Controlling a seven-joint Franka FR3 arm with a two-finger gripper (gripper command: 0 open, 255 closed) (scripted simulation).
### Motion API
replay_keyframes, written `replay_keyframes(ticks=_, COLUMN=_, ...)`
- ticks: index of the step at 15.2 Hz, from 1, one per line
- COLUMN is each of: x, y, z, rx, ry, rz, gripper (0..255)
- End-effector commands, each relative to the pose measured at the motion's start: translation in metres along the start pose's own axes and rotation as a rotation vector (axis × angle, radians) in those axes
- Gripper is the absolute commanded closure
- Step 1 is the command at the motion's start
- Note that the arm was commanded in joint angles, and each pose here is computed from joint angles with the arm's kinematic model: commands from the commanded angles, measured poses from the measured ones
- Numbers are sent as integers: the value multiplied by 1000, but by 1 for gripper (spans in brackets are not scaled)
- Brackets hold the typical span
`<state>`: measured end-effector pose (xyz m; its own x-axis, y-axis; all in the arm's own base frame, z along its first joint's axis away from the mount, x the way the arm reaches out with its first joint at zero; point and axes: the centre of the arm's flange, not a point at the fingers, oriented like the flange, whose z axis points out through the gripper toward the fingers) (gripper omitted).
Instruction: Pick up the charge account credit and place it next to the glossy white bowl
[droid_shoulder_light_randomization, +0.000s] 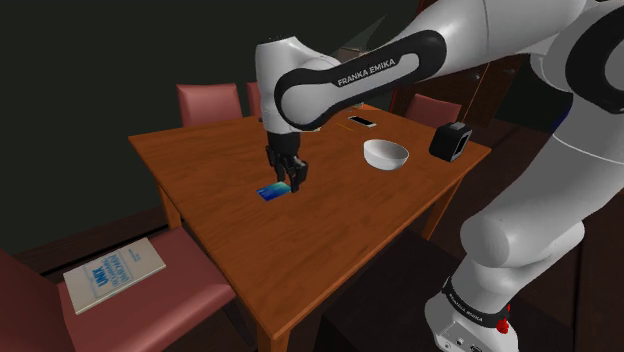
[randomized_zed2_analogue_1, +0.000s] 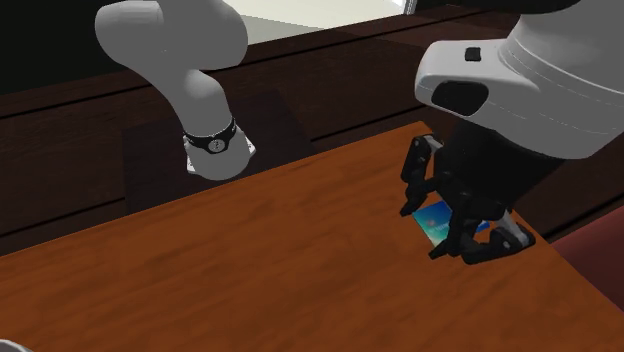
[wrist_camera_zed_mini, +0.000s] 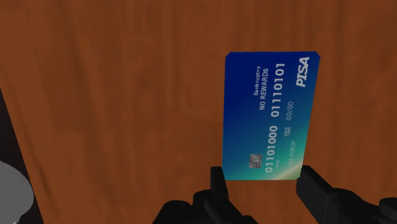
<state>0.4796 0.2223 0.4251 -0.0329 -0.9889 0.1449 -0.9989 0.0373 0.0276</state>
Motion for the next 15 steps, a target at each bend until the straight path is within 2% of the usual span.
replay_keyframes(ticks=1, x=3, y=1, z=-11, rx=0, ry=0, rz=0, gripper=255)
replay_keyframes(ticks=9, x=9, y=2, z=-52, rx=0, ry=0, rz=0, gripper=255)
replay_keyframes(ticks=15, x=83, y=-25, z=-43, rx=0, ry=0, rz=0, gripper=255)
